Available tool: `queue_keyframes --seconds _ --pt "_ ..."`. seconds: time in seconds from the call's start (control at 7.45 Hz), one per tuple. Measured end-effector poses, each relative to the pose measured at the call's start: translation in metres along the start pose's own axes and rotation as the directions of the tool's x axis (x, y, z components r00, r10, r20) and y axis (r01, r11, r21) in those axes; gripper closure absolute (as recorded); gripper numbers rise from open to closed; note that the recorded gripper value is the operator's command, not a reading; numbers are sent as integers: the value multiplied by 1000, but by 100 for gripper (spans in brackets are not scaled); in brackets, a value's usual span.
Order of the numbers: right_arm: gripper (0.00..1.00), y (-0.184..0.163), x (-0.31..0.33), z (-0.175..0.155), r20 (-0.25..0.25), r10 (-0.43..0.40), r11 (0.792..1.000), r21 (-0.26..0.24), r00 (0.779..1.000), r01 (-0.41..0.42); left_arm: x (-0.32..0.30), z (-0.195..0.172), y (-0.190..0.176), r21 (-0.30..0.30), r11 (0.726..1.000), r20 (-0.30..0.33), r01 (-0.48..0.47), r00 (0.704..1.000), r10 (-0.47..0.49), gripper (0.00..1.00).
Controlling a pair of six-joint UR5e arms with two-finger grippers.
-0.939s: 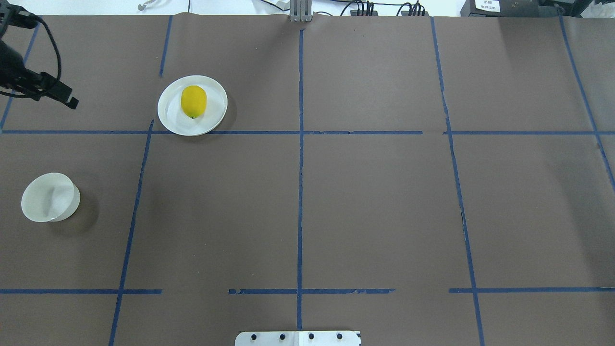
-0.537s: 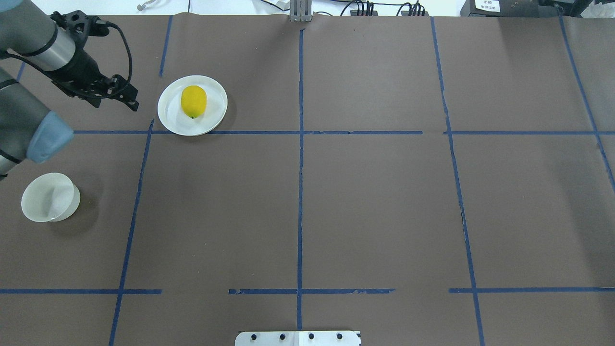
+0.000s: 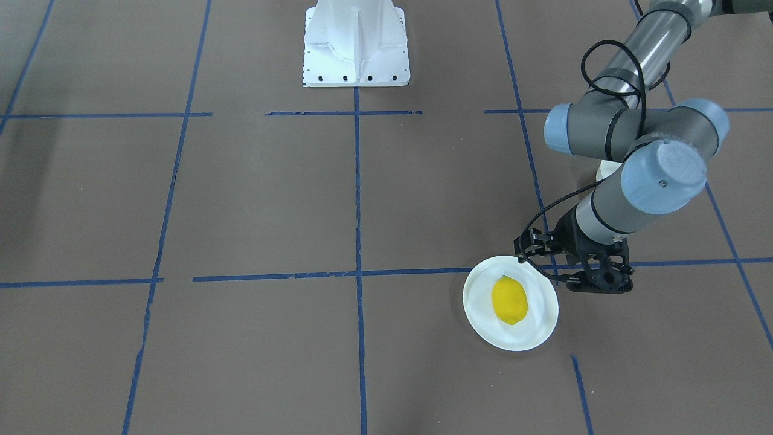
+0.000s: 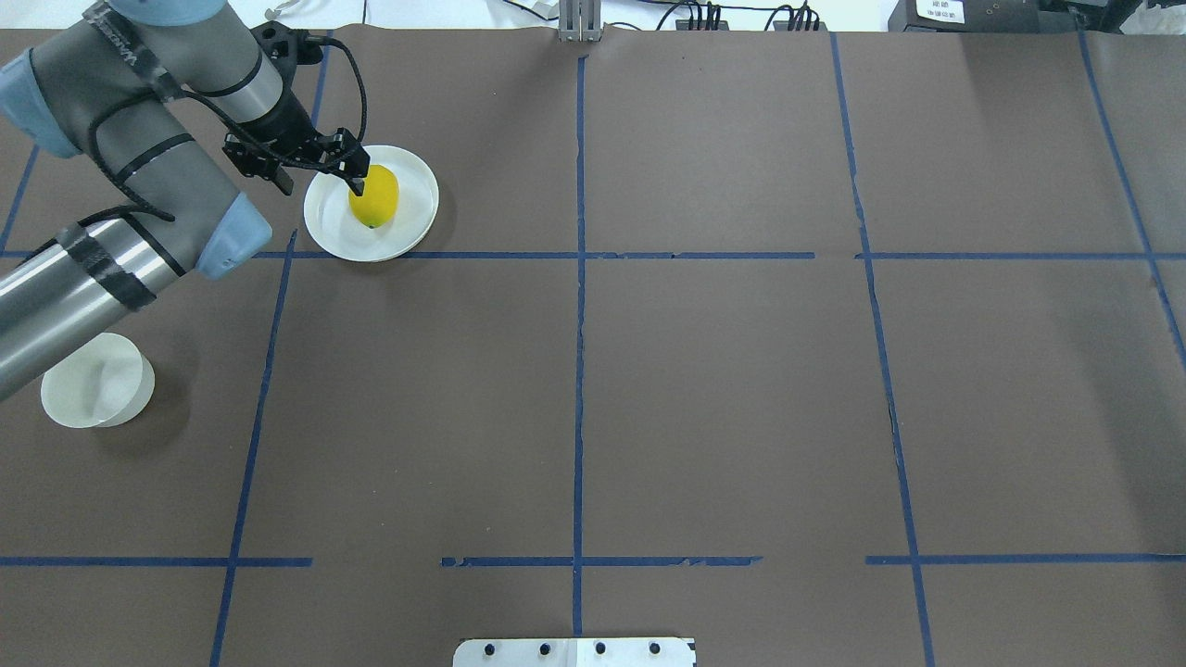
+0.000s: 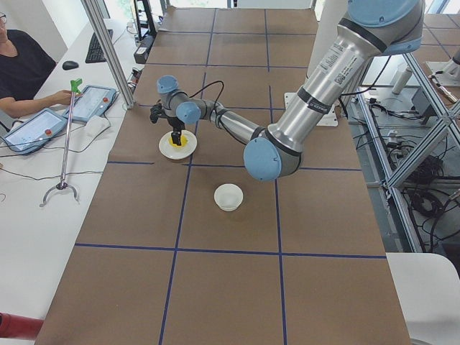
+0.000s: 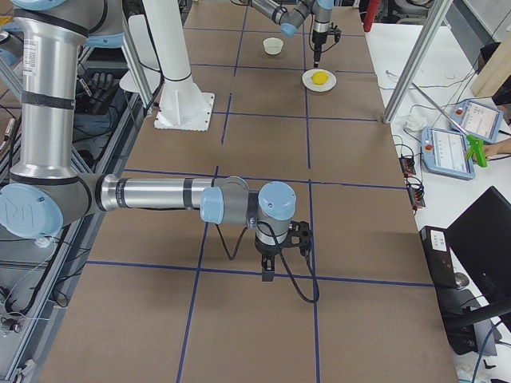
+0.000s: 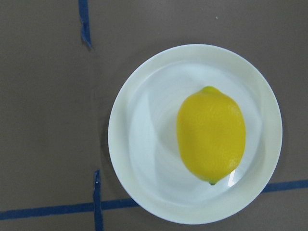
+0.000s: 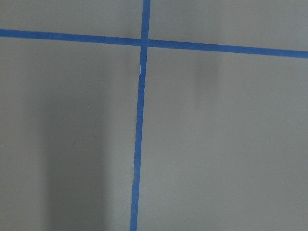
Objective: Move lemon from plate to bowl
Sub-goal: 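Reach the left gripper over the yellow lemon on the white plate, then lower the left gripper and close it around the lemon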
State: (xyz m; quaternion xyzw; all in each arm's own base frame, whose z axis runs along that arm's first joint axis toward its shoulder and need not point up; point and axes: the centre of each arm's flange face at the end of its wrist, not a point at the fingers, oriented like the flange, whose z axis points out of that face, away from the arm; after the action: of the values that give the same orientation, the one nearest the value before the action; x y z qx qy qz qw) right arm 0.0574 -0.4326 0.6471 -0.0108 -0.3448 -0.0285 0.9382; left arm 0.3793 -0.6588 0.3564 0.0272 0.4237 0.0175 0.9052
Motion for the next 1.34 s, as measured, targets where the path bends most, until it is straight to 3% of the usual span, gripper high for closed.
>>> queue_keyframes --seconds 0.27,1.21,1.34 --pt "0 0 0 0 1 0 1000 0 1000 0 16 14 -13 7 1000 -2 7 1000 -7 0" --pt "0 0 0 0 0 0 1000 0 1000 0 26 66 -5 36 999 3 -15 1000 15 0" --pt "0 0 0 0 0 0 1000 0 1000 0 26 70 -3 36 999 1 -19 1000 19 8"
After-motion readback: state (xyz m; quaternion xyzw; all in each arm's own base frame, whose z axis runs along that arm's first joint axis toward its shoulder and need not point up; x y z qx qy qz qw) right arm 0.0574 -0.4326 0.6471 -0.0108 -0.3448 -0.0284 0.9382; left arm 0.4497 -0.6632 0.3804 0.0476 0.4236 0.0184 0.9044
